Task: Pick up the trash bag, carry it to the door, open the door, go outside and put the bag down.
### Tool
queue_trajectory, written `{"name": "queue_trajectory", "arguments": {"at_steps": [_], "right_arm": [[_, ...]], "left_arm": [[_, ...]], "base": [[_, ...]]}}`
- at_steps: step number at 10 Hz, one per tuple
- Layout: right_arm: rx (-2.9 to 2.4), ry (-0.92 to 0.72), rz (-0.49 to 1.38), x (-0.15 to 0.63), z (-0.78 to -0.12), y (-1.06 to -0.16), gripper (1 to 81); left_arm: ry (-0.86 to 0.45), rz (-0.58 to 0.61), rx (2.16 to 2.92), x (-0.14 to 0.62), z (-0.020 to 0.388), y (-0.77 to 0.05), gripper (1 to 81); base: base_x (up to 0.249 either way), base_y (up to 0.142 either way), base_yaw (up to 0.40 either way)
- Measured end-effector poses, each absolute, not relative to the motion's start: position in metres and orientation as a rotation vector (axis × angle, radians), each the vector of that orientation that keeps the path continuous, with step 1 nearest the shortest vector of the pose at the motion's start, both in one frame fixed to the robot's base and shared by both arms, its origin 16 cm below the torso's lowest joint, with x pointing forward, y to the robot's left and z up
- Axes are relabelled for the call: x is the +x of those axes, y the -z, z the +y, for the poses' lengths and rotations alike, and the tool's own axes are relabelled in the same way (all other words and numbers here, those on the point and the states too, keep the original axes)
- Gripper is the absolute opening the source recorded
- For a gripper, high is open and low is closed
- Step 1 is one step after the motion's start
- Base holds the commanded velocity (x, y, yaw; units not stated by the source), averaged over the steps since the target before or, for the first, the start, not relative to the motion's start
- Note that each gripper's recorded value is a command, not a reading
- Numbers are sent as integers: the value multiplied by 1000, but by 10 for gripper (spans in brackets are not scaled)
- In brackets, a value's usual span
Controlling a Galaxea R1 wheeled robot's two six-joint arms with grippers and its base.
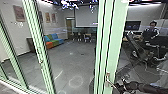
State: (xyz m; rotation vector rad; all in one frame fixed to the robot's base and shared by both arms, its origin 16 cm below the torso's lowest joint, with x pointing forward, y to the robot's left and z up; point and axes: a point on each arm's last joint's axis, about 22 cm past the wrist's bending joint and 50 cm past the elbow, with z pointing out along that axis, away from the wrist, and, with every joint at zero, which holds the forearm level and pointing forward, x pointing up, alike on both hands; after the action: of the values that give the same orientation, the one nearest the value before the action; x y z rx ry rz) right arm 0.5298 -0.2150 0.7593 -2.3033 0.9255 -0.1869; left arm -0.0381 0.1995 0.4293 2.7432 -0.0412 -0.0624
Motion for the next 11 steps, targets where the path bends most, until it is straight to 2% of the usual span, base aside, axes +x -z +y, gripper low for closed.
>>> {"name": "queue_trajectory", "arguments": {"at_steps": [8, 11], "right_arm": [[-2296, 253, 951, 537, -208, -739, 811], [-2298, 225, 950, 543, -210, -725, 811]], "left_arm": [[84, -12, 2765, -54, 210, -426, 10], [155, 2, 2763, -76, 211, -427, 10]], "base": [[0, 0, 0], [0, 0, 0]]}}
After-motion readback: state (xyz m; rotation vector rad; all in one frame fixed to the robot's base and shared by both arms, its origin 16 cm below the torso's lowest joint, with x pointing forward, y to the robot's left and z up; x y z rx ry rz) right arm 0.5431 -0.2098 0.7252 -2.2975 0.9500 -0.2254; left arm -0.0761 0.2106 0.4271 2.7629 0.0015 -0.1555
